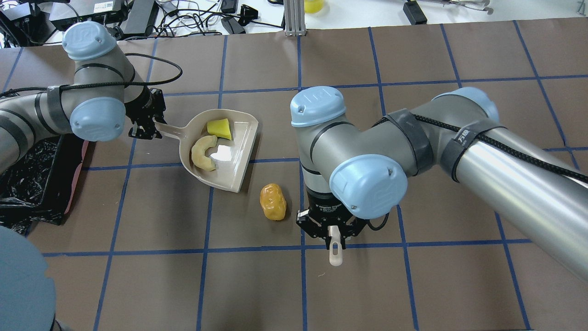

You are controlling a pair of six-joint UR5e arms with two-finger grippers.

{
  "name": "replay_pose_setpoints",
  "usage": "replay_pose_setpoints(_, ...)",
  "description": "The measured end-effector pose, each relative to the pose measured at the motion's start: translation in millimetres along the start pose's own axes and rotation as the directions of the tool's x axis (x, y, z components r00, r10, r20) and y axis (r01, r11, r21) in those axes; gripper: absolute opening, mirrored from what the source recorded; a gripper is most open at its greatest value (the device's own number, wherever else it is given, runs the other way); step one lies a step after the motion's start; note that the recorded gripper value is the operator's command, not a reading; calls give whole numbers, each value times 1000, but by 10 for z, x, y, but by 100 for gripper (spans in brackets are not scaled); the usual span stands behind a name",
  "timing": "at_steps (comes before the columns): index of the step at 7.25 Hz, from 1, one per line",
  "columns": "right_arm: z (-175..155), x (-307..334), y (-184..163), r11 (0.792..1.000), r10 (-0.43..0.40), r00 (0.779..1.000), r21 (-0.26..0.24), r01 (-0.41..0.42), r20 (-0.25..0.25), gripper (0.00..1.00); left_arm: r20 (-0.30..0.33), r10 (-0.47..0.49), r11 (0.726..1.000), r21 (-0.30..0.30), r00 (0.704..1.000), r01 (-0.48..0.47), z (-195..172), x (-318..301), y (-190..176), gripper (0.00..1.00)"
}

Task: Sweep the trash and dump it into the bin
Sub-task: 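Sweep the yellow potato piece into the dustpan with the brush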

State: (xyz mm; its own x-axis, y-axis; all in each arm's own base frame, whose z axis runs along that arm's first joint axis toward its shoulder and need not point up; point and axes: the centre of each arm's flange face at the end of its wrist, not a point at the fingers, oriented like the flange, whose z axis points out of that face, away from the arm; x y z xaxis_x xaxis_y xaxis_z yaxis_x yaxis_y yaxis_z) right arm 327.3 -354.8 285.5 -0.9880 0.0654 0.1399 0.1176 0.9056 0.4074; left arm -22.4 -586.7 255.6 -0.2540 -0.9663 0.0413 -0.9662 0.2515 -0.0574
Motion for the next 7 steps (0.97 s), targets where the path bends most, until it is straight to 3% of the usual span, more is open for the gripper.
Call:
replay_pose_setpoints(3,386,-618,288,991,132,990,2,-132,39,0,-23,2,1000,20,1000,-2,138,-456,71,0)
replay_pose_setpoints(5,681,-1030,257,976,214,974,20,-216,77,0,-14,-6,1000,20,1000,6,56,-601,117,0)
replay_pose_setpoints(7,699,-1347,166,969,240,960,19,-246,144,0,7,-13,1000,9,1000,13,72,-782,196,0)
